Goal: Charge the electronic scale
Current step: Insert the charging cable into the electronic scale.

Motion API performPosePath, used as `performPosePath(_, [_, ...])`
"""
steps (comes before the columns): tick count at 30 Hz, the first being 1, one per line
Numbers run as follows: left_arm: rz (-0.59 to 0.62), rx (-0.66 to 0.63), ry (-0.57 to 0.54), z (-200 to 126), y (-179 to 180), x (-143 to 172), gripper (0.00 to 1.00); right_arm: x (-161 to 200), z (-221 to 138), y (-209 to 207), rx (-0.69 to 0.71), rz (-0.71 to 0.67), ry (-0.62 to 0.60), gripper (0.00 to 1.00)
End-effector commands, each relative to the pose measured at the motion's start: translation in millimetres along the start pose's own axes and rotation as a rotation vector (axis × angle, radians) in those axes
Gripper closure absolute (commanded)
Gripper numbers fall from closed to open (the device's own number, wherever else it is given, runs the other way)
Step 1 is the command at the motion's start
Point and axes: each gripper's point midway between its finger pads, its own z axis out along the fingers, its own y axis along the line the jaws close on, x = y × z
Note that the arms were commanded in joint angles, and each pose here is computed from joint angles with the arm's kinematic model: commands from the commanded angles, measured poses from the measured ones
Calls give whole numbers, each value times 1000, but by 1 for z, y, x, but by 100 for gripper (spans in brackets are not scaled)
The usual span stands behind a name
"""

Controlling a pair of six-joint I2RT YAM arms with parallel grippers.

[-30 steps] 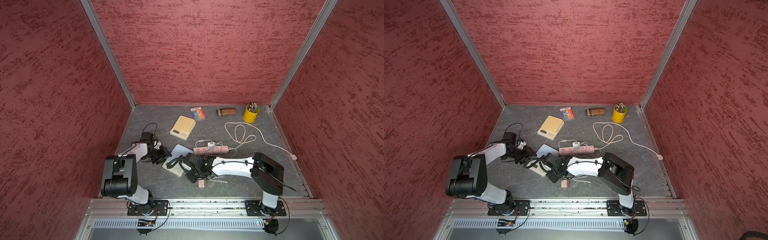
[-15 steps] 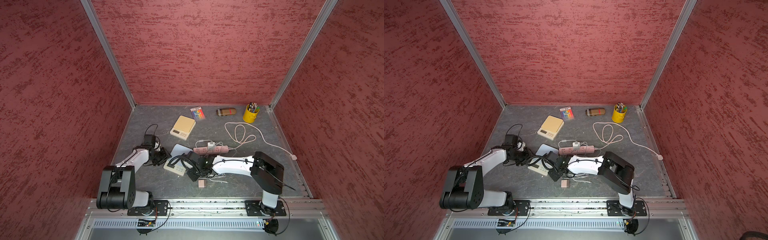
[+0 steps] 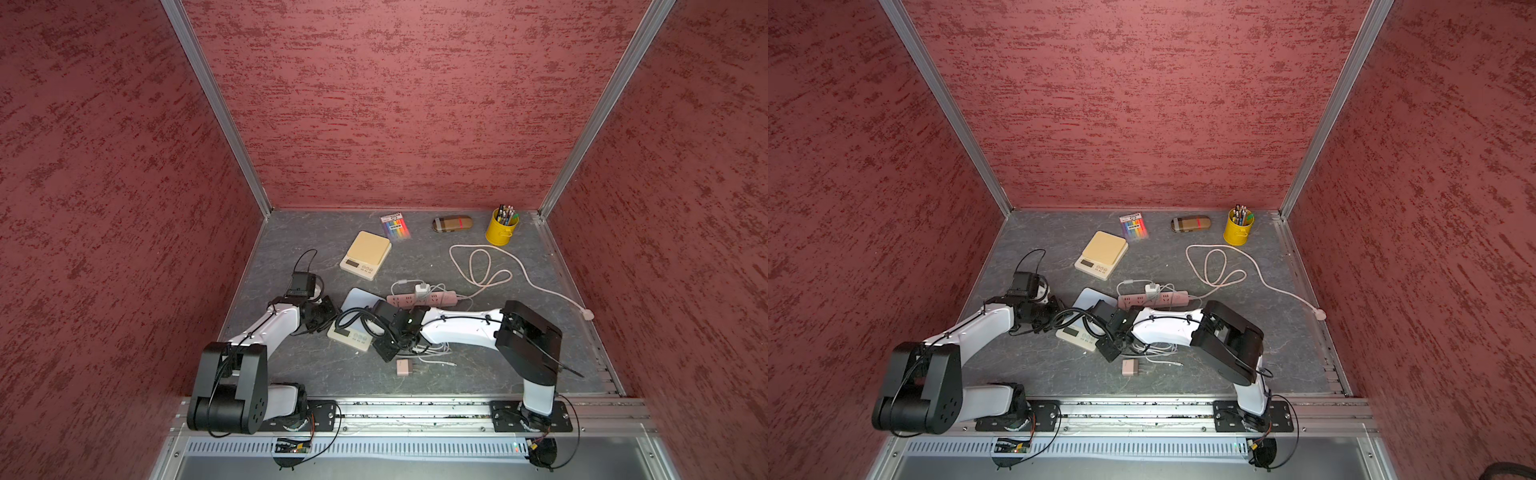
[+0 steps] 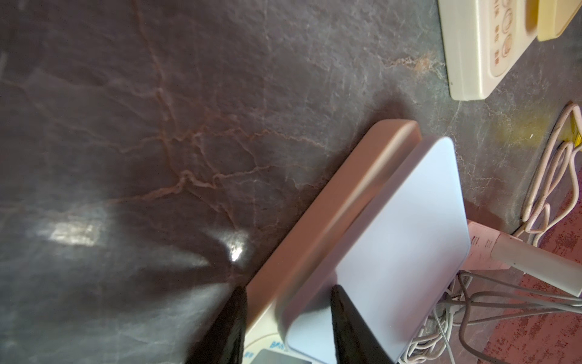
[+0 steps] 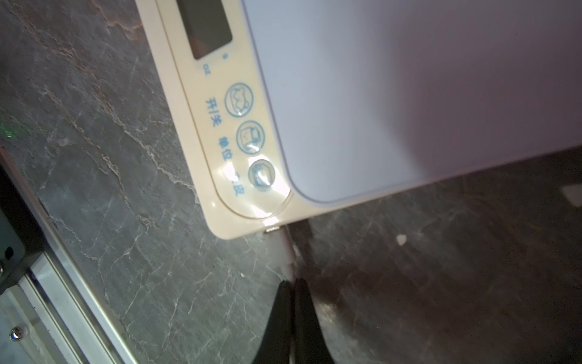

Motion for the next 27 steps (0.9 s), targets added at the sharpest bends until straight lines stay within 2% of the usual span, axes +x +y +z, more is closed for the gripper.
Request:
performPosePath(1, [-108, -31, 282, 5, 15, 76, 58, -106, -24, 33, -116, -43, -366, 100])
performPosePath(8, [-125, -39, 278, 7, 20, 79, 60, -121, -22, 32, -113, -58, -383, 100])
performPosePath(11, [-129, -60, 240, 3, 24, 73, 59, -125, -21, 30, -109, -62, -384, 100])
performPosePath(17, [-166, -60, 91, -16, 32, 40, 52, -116, -22, 23, -89, -65, -369, 83])
performPosePath(22, [-122, -54, 40, -28, 27, 17, 40, -96, -23, 21, -89, -79, -321, 80])
performPosePath(27, [-90, -30, -9, -40, 21, -6, 34, -81, -40, 9, -29, -77, -301, 70])
